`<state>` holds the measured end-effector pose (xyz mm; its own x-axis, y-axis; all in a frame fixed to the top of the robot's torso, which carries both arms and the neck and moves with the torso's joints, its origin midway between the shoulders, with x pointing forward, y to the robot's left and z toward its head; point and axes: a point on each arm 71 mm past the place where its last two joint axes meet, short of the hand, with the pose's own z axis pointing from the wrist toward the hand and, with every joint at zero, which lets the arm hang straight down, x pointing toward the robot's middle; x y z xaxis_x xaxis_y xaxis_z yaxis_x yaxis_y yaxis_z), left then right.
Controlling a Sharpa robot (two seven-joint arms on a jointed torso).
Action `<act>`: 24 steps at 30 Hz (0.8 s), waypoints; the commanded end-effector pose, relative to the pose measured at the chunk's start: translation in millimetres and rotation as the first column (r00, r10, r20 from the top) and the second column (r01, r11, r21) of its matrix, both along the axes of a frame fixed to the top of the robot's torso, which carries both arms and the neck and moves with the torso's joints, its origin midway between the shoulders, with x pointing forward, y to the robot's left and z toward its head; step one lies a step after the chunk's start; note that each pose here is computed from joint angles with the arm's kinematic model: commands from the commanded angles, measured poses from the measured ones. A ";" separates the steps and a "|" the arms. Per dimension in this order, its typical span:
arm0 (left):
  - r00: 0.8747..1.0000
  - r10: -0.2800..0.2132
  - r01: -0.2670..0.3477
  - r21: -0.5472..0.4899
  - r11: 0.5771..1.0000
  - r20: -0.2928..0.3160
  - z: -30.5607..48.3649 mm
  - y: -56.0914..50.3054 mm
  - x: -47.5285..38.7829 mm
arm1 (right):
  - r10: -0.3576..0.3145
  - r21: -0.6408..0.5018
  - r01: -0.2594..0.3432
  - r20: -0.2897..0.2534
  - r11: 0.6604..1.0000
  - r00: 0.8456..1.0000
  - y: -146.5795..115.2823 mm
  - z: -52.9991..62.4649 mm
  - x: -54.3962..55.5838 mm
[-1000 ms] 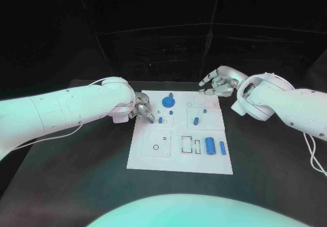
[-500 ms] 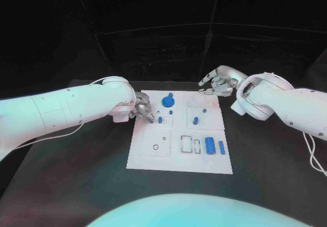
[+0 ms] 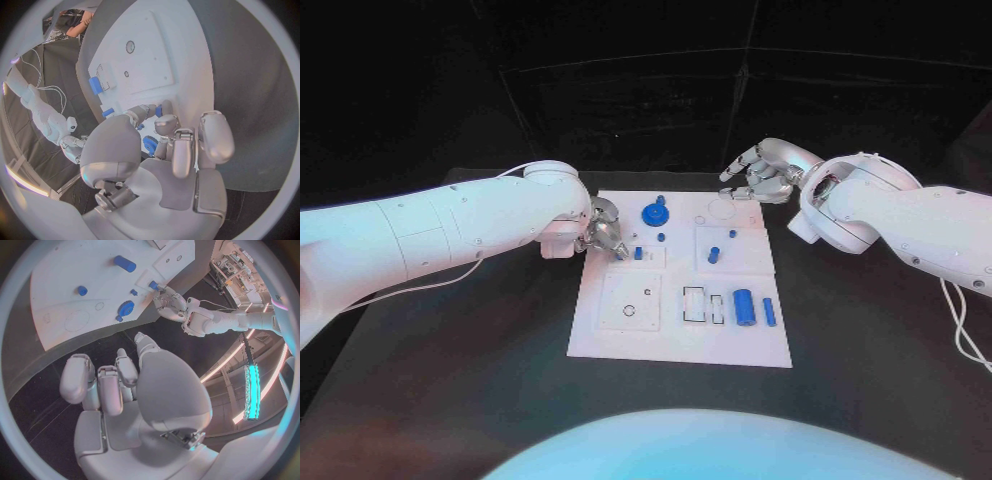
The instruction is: Assemble the parts on the task board
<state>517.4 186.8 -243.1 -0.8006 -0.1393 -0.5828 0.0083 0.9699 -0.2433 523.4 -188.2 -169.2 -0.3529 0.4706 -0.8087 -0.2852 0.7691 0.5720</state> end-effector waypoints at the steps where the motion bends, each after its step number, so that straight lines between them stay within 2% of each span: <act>1: 0.999 0.004 -0.003 0.030 1.000 -0.049 -7.1 2.3 -2.9 | 0.011 0.000 -0.011 0.003 1.000 1.000 1.5 1.3 -0.3; 14: 0.997 0.059 -0.059 0.004 0.998 -0.057 -7.8 10.0 0.9 | 0.011 -0.001 -0.011 0.003 1.000 1.000 1.3 1.2 -0.2; 24: 0.996 0.073 -0.074 -0.031 0.997 -0.050 -6.5 12.3 1.2 | 0.012 -0.002 -0.012 0.001 1.000 1.000 1.2 1.0 0.0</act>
<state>519.4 193.9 -245.0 -0.8178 -0.2077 -0.5367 -0.0538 0.9561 -0.2880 523.5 -188.3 -169.3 -0.3542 0.4697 -0.8087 -0.2848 0.7695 0.5717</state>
